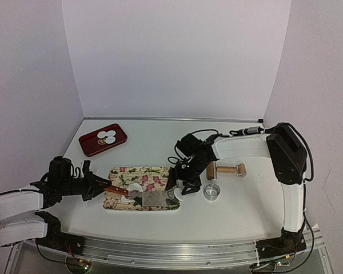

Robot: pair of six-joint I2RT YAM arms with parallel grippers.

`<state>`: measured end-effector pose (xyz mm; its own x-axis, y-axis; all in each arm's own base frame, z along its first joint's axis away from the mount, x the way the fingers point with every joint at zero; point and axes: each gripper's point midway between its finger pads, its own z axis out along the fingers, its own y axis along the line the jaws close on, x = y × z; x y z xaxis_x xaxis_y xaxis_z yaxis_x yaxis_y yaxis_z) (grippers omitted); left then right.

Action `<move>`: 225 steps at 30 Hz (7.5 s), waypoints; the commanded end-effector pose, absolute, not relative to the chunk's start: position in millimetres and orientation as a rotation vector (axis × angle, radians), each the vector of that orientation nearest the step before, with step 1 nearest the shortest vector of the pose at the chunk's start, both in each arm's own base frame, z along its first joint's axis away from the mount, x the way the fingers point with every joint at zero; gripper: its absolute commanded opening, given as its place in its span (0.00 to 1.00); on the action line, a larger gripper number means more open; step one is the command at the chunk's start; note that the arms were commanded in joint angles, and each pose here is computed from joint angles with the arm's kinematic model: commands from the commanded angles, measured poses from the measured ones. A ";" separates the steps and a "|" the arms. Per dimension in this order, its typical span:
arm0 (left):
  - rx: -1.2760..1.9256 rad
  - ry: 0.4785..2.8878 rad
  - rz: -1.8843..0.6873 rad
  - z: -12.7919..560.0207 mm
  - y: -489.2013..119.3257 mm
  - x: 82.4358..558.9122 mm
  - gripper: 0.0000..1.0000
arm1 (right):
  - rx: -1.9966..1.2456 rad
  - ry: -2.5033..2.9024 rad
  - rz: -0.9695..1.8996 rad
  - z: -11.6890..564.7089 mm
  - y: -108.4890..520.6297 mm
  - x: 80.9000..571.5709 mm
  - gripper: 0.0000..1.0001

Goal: Roll out the dumpling wrappers from the dough

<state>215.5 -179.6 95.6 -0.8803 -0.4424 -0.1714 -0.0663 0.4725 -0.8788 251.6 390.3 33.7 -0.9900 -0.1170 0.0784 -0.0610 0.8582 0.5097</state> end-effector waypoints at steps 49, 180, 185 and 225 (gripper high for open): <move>-0.338 2.251 -1.437 126.9 -187.3 227.4 0.00 | 0.257 -2.891 -0.808 17.2 396.6 243.3 0.94; -0.792 1.982 -0.787 218.0 128.0 371.0 0.00 | -0.347 -3.421 -0.669 179.0 183.8 342.3 0.96; -0.821 1.985 -0.710 214.3 146.8 370.1 0.00 | -0.366 -3.419 -0.658 176.9 177.9 336.3 0.96; -0.963 1.797 -0.590 220.3 188.1 385.9 0.00 | -0.434 -3.410 -0.624 169.0 160.9 314.2 0.97</move>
